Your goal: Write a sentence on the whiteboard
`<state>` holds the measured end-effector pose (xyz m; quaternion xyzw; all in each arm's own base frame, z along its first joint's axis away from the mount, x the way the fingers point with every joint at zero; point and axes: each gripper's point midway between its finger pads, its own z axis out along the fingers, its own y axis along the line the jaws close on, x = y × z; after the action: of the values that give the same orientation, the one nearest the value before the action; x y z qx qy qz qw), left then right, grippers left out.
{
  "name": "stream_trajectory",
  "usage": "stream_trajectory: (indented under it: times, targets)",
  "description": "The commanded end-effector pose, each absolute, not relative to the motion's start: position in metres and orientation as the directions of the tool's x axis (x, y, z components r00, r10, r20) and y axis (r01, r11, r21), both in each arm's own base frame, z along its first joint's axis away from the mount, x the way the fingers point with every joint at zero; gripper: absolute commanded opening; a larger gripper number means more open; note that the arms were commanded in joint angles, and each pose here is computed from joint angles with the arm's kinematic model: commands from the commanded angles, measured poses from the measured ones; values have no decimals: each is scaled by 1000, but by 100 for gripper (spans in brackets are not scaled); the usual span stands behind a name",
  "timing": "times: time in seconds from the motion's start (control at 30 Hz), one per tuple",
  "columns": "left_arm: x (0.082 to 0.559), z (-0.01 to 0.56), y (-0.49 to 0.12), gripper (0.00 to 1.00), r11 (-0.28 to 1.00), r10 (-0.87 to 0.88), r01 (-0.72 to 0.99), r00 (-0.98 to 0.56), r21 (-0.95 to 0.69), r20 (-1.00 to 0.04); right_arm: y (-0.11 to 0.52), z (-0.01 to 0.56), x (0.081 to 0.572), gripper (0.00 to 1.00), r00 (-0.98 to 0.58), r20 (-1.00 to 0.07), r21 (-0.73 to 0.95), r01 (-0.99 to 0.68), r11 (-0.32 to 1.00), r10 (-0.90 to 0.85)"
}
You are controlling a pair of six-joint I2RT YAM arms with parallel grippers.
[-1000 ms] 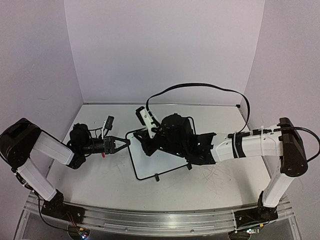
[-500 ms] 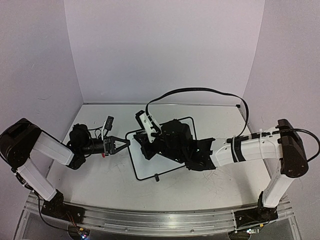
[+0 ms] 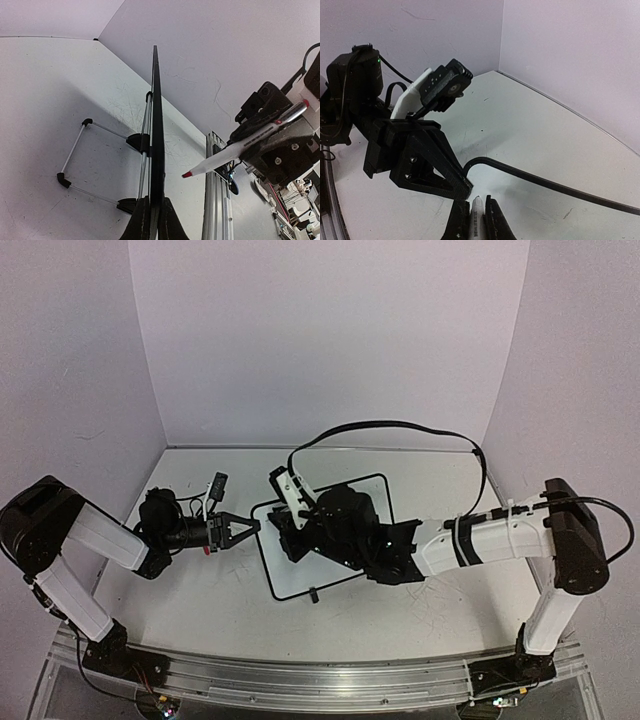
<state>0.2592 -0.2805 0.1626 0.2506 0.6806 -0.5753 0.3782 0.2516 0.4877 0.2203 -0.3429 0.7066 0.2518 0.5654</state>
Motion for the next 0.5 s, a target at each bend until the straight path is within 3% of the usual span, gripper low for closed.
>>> stream_trajectory:
  times: [0.0, 0.47]
  targets:
    - [249, 164, -281, 0, 174, -79, 774, -605, -609, -792, 498, 239, 253, 0, -93, -983, -29, -770, 637, -156]
    - [249, 165, -281, 0, 170, -79, 773, -608, -611, -790, 501, 240, 259, 0, -78, -986, -40, -755, 654, -149]
